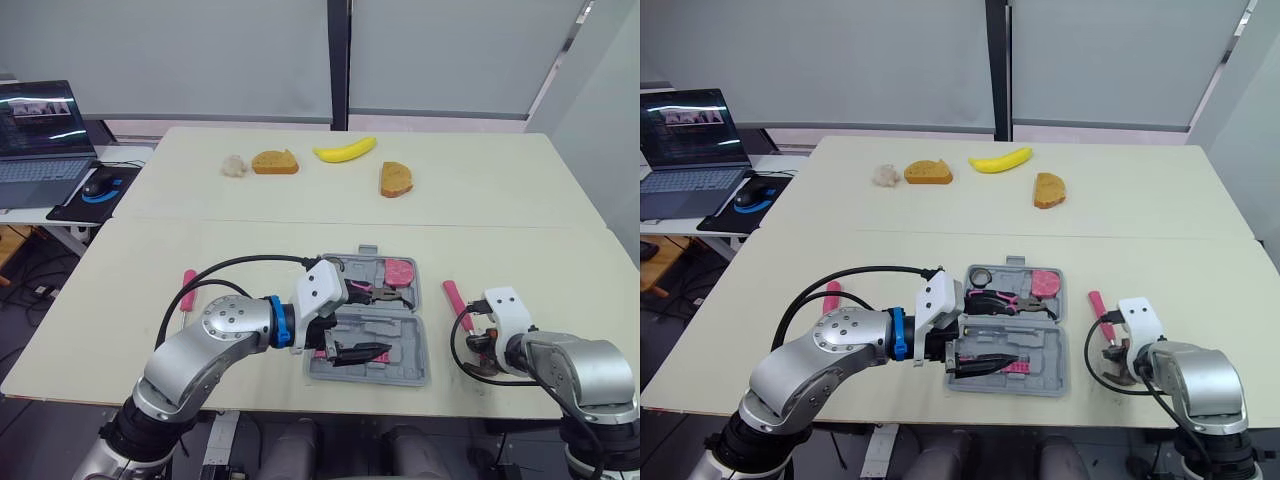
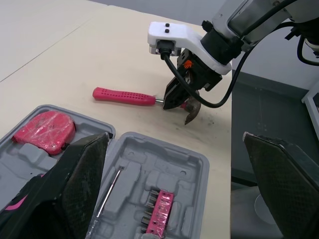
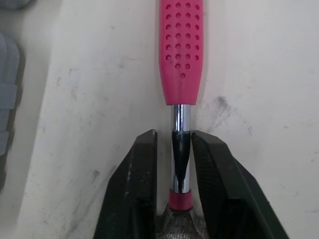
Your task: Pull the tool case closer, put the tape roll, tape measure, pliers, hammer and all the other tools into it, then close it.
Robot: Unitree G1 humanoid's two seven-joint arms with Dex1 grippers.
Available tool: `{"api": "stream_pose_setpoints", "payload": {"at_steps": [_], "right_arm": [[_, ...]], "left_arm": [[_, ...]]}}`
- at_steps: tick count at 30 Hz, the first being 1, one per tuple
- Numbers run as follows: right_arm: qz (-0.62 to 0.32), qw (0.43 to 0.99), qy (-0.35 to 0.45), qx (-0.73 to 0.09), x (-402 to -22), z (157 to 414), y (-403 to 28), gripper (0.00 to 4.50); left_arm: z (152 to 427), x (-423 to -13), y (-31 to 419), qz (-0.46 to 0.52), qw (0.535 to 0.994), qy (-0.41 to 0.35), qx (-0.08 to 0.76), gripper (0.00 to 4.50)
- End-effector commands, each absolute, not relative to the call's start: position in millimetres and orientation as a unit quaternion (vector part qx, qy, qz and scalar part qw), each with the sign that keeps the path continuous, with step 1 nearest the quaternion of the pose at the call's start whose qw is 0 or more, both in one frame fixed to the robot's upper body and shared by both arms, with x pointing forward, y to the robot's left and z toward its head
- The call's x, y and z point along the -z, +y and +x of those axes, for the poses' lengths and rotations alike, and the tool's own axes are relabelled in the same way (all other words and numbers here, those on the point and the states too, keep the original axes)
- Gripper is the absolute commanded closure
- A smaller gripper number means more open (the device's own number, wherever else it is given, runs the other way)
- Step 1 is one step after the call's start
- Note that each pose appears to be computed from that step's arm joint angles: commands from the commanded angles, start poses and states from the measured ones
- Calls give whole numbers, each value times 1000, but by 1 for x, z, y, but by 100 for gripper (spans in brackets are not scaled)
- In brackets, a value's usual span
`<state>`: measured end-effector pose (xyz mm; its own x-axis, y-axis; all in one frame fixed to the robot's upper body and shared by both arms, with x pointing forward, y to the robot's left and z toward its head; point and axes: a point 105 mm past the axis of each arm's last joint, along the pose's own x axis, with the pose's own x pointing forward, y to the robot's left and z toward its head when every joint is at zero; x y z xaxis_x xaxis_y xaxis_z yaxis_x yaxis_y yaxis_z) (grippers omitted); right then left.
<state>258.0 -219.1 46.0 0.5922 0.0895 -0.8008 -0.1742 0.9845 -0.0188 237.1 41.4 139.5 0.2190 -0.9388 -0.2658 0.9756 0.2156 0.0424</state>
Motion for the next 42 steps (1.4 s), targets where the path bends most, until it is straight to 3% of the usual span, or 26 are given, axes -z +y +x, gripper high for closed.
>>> {"api": "stream_pose_setpoints", "payload": {"at_steps": [1, 6, 9, 16, 27, 42], "right_arm": [[-58, 910, 402, -82, -68, 261, -224, 227], [-79, 927, 335, -148, -95, 249, -220, 105], [-123, 930, 300, -172, -103, 234, -228, 4], [-121, 940, 274, -165, -98, 223, -229, 4], [-113, 938, 273, -181, -69, 243, -215, 4], [-96, 936, 303, -151, -35, 237, -236, 4]], "left_arm": [[236, -148, 41, 106, 771, 72, 624, 0], [236, -151, 41, 104, 764, 64, 633, 0], [232, -153, 40, 101, 756, 56, 645, 0], [229, -155, 37, 93, 744, 44, 660, 0], [231, -157, 36, 103, 742, 42, 661, 0], [233, -153, 41, 108, 748, 50, 653, 0]]}}
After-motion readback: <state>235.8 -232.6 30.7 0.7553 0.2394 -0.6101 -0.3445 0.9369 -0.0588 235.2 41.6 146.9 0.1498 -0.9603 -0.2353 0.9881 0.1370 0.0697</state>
